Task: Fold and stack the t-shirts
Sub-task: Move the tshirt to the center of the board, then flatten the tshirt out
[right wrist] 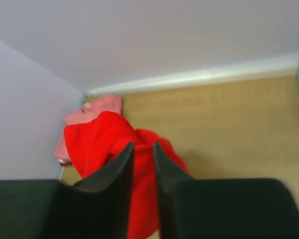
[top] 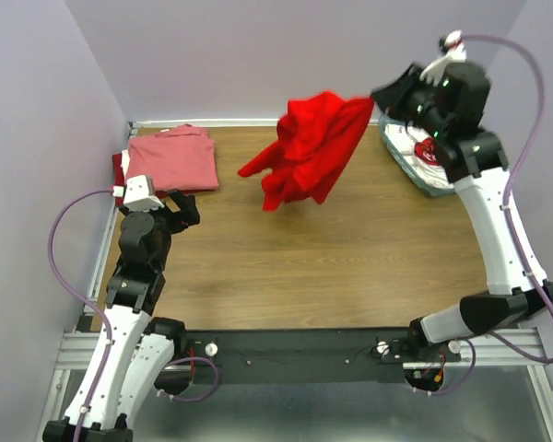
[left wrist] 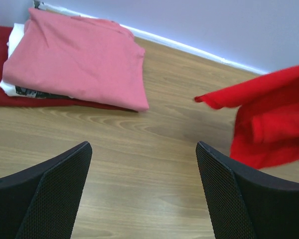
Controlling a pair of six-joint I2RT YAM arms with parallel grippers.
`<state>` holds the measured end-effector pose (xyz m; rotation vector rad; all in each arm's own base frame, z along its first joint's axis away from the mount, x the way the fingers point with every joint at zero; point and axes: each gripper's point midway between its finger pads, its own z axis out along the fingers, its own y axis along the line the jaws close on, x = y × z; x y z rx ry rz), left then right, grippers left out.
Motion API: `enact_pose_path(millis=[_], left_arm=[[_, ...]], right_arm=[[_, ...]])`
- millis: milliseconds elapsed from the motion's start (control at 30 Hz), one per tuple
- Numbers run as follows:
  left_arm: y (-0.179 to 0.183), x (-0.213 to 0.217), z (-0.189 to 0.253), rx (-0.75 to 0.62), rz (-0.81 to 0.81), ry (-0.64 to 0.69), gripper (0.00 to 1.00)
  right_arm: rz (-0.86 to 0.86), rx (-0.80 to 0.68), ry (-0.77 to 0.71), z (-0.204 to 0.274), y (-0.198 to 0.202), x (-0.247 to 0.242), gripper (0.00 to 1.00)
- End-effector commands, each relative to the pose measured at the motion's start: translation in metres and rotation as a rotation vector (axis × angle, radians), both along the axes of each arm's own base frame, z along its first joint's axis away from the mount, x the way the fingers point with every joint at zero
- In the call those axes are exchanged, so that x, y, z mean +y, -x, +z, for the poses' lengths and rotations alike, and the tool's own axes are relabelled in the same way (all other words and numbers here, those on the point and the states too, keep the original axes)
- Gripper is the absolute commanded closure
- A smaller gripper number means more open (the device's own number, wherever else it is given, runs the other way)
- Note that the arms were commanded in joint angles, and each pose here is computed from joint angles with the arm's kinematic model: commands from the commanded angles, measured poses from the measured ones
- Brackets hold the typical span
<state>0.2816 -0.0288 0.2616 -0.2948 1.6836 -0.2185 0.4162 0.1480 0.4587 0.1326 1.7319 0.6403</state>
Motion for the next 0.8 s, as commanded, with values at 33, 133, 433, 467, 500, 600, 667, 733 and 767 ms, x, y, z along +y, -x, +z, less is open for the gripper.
enact_pose_path(millis=[33,133,433,467,500,600,667,733,767], left_arm=[[-0.008,0.000,-0.009,0.041,0.006,-0.016,0.08],[-0.012,-0.004,-0.016,0.069,0.000,-0.014,0.08],[-0.013,-0.076,-0.091,0.294,-0.143,0.042,0.09],[-0.007,-0.095,-0.102,0.323,-0.190,0.070,0.09],[-0.005,-0.103,-0.109,0.342,-0.209,0.086,0.09],[-0.001,-0.125,-0.142,0.427,-0.273,0.104,0.09],[-0.002,-0.134,-0.150,0.447,-0.304,0.109,0.09],[-0.002,-0.148,-0.158,0.475,-0.363,0.102,0.10],[-0.001,-0.153,-0.161,0.486,-0.388,0.102,0.10]], right_arm=[[-0.186,0.361,0.031,-0.158,-0.002,-0.025,0.37],[-0.190,0.560,0.078,-0.248,0.026,-0.029,0.27],[0.003,0.692,0.057,-0.317,0.083,-0.003,0.25],[0.022,0.700,0.058,-0.321,0.087,0.002,0.25],[0.033,0.705,0.062,-0.324,0.089,0.006,0.25],[0.077,0.751,0.063,-0.340,0.101,0.029,0.25],[0.091,0.771,0.059,-0.348,0.106,0.039,0.26],[0.107,0.796,0.050,-0.360,0.111,0.052,0.26],[0.114,0.794,0.040,-0.361,0.110,0.057,0.26]])
